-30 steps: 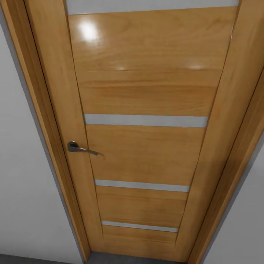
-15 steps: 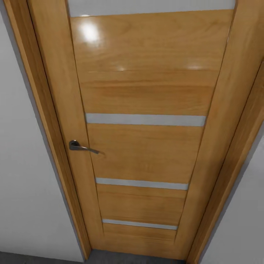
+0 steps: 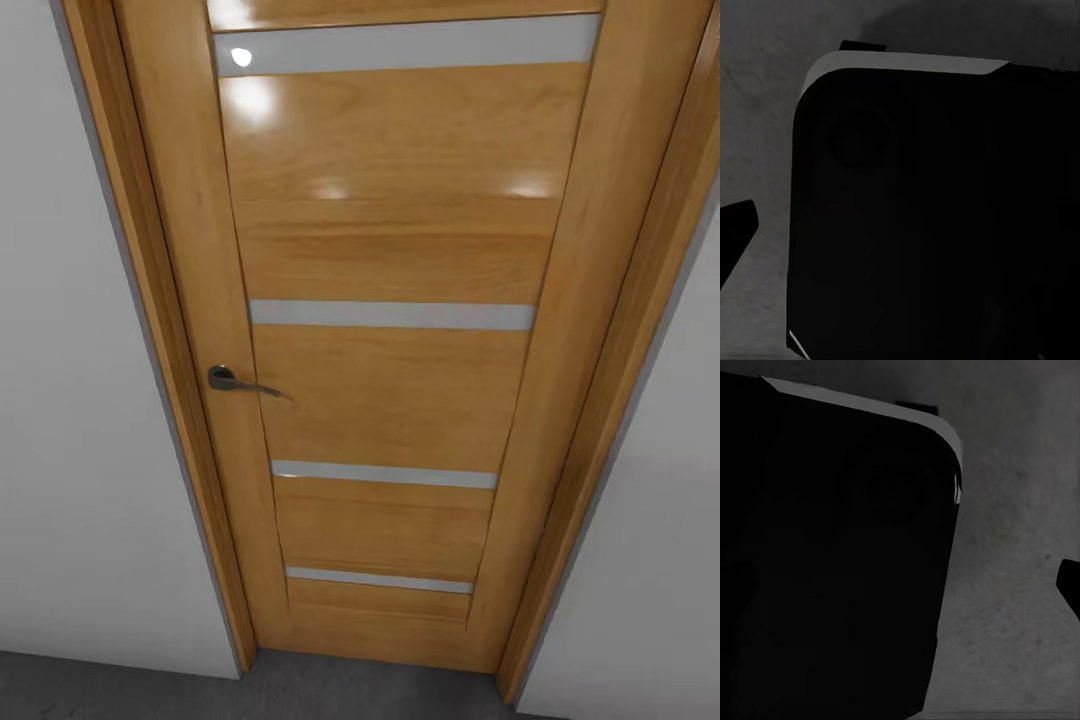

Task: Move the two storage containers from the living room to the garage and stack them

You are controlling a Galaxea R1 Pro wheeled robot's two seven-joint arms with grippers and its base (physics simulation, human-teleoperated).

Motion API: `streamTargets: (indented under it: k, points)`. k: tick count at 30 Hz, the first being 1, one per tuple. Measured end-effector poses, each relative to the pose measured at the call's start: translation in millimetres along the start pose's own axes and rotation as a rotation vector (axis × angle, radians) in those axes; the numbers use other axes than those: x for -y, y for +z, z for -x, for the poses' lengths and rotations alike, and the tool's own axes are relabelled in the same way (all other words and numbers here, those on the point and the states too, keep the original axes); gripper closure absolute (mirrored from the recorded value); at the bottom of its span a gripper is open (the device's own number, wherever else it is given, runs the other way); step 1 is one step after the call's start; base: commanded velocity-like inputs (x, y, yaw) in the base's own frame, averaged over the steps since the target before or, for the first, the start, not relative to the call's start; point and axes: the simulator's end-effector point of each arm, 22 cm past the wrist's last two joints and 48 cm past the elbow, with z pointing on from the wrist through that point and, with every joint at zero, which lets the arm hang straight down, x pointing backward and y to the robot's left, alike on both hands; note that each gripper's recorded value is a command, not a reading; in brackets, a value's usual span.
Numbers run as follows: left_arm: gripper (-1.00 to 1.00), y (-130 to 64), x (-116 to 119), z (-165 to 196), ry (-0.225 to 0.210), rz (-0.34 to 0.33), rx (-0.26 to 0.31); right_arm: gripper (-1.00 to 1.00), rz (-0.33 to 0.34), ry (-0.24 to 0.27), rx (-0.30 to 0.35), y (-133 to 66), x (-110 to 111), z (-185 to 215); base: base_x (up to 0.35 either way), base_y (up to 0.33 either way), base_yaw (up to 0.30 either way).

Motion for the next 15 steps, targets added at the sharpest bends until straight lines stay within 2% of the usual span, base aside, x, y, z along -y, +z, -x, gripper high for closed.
streamTargets:
  k: [4, 8, 15]
  points:
    - [-1.0, 0.0, 0, 1, -0.002, 0.001, 0.001, -1.0, 0.02, -0.001, 0.007, 1.1, -15, 17, 0.0, 0.0, 0.0]
    - [-1.0, 0.1, -1, 1, -0.002, 0.001, 0.002, -1.0, 0.011, -0.023, 0.039, 2.0, 1, 36, 0.0, 0.0, 0.0]
    - [-1.0, 0.1, 0, 1, -0.003, 0.0, 0.002, -1.0, -0.018, -0.061, 0.067, 0.7, 22, 31, 0.0, 0.0, 0.0]
